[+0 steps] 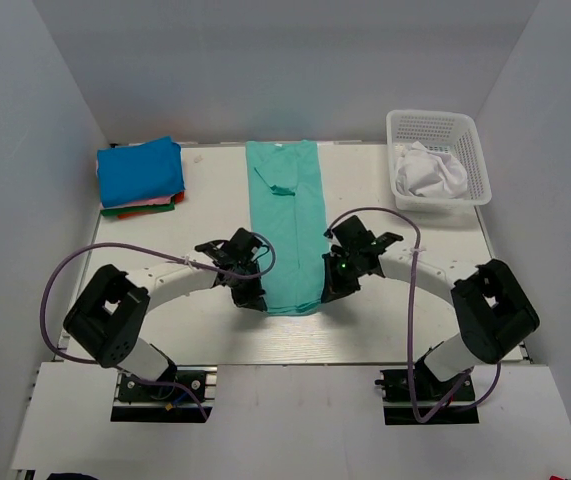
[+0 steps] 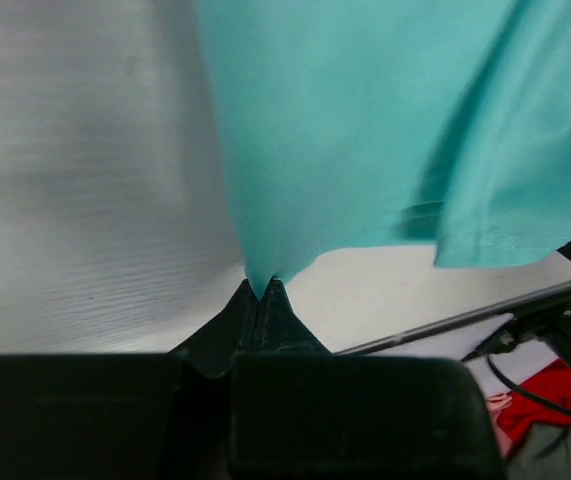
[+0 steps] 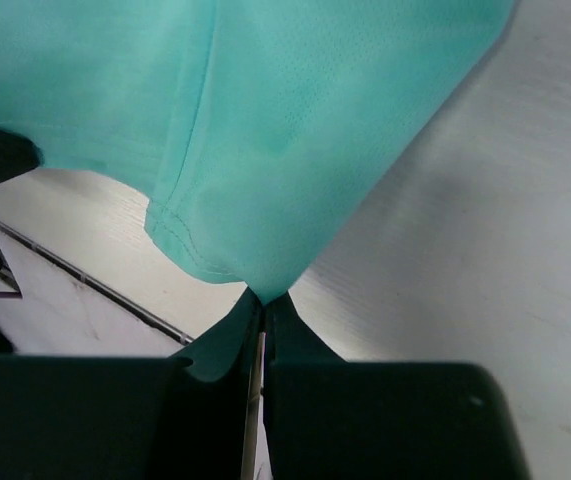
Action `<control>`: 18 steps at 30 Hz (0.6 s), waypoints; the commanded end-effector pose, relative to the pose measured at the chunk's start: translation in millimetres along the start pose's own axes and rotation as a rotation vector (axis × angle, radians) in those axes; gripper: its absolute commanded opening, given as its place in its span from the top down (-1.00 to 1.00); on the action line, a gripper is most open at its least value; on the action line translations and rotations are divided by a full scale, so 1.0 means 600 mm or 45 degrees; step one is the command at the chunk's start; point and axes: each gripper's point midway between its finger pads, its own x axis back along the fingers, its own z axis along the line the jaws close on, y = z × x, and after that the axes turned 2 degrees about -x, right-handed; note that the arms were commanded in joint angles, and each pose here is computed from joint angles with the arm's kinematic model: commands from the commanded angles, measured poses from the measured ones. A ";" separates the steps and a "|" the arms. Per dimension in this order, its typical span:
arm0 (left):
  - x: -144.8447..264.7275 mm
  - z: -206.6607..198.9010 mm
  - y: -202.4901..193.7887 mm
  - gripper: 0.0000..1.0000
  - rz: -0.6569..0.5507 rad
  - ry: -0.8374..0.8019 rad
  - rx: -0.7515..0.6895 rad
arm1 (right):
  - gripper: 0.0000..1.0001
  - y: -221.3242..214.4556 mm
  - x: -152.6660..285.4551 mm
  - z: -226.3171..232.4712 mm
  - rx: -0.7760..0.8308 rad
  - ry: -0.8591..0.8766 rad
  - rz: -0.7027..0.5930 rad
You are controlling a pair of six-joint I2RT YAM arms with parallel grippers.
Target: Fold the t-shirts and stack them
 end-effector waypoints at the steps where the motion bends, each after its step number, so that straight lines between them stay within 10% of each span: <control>1: 0.048 -0.059 0.030 1.00 -0.073 -0.110 -0.020 | 1.00 0.054 0.046 0.023 0.088 -0.034 -0.131; 18: 0.109 -0.126 0.321 1.00 -0.359 0.046 0.082 | 1.00 0.345 0.108 0.050 -0.002 -0.219 -0.457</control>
